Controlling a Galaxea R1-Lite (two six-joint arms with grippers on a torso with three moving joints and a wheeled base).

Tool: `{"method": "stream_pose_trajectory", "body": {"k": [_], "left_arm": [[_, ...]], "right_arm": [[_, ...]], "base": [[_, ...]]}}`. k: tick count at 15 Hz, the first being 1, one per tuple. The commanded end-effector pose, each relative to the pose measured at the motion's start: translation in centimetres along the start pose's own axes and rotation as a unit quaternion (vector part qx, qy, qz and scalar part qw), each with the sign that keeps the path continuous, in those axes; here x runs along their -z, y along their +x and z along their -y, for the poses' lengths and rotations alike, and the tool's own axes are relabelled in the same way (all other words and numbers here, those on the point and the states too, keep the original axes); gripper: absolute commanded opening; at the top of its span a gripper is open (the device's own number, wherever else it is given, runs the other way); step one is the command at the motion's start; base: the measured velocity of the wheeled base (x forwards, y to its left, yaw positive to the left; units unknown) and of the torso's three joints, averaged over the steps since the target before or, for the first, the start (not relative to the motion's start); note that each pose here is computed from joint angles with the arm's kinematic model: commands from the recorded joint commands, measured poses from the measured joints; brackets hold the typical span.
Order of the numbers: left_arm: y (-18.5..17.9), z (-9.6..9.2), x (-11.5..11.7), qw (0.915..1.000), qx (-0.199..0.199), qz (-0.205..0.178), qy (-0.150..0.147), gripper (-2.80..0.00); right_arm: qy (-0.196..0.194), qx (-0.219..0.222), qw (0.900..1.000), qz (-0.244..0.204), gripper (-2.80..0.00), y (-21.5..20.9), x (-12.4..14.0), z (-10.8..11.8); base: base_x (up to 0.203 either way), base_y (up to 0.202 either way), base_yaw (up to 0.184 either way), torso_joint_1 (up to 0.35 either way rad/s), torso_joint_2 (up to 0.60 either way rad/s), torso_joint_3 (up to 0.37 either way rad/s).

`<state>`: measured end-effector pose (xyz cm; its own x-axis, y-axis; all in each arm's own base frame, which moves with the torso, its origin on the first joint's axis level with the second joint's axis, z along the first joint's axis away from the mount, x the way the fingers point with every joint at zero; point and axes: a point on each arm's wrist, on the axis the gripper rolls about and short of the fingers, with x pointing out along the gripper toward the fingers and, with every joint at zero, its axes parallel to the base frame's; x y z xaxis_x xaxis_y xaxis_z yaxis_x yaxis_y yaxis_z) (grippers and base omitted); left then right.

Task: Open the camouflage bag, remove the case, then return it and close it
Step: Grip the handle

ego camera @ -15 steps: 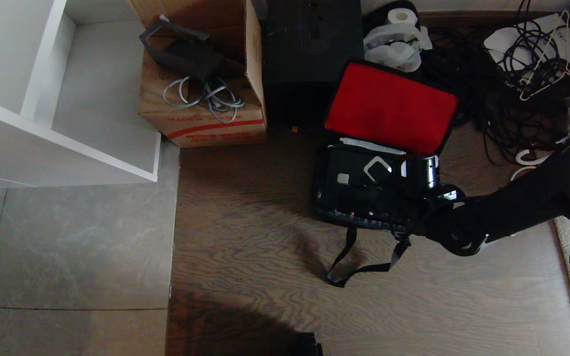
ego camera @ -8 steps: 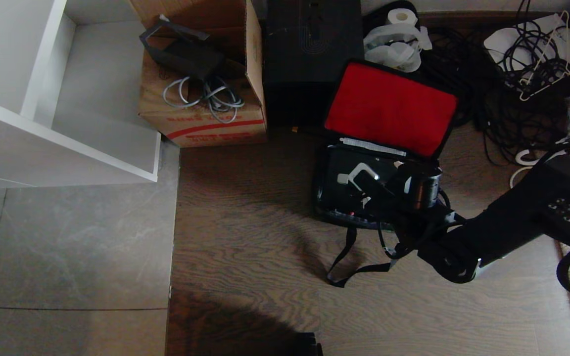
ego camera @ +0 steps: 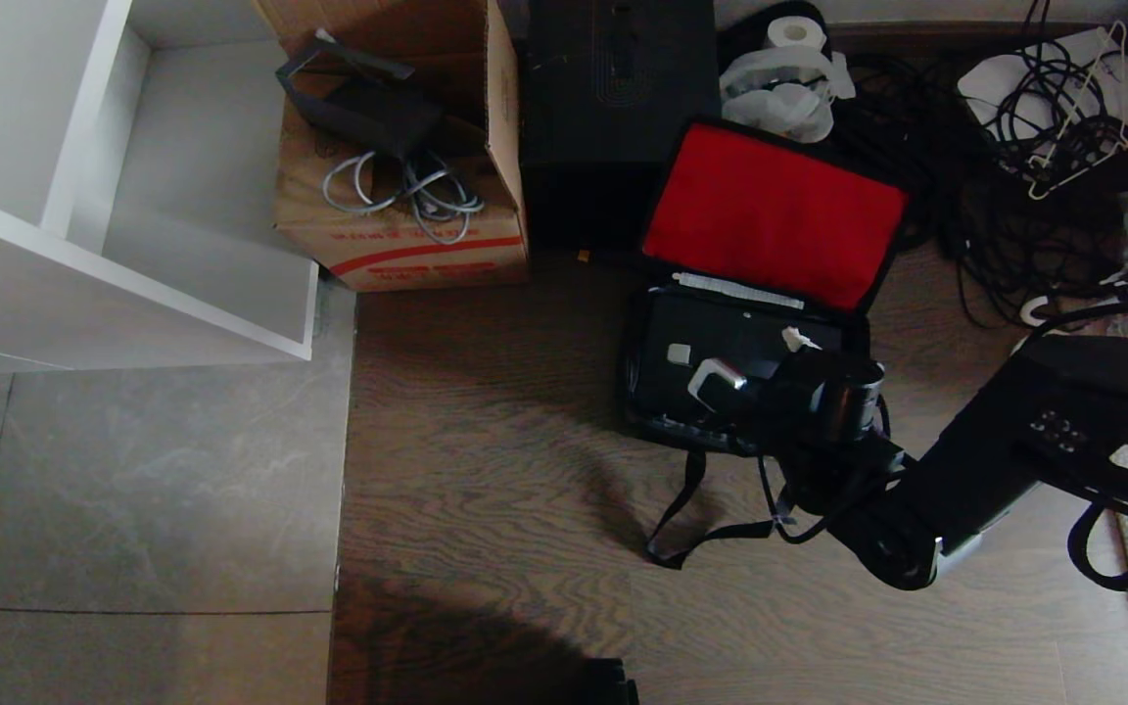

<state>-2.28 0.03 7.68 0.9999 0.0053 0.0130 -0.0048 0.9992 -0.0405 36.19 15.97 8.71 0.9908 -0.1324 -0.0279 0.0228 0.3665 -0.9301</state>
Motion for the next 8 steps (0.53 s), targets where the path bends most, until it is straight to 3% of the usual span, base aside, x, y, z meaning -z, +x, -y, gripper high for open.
{"method": "stream_pose_trajectory", "body": {"k": [1, 8], "left_arm": [[0.01, 0.00, 0.03, 1.0000, 0.000, 0.000, 0.000, -2.80], [0.01, 0.00, 0.01, 1.0000, 0.000, 0.000, 0.000, -2.80]], "right_arm": [[0.000, 0.015, 1.000, -0.021, 0.00, 0.26, 0.00, -0.10], [0.005, 0.025, 0.999, -0.029, 0.00, 0.79, 0.24, -0.77]], "base": [[0.000, 0.000, 0.000, 0.000, 0.00, 0.000], [0.000, 0.000, 0.000, 0.000, 0.00, 0.000]]}}
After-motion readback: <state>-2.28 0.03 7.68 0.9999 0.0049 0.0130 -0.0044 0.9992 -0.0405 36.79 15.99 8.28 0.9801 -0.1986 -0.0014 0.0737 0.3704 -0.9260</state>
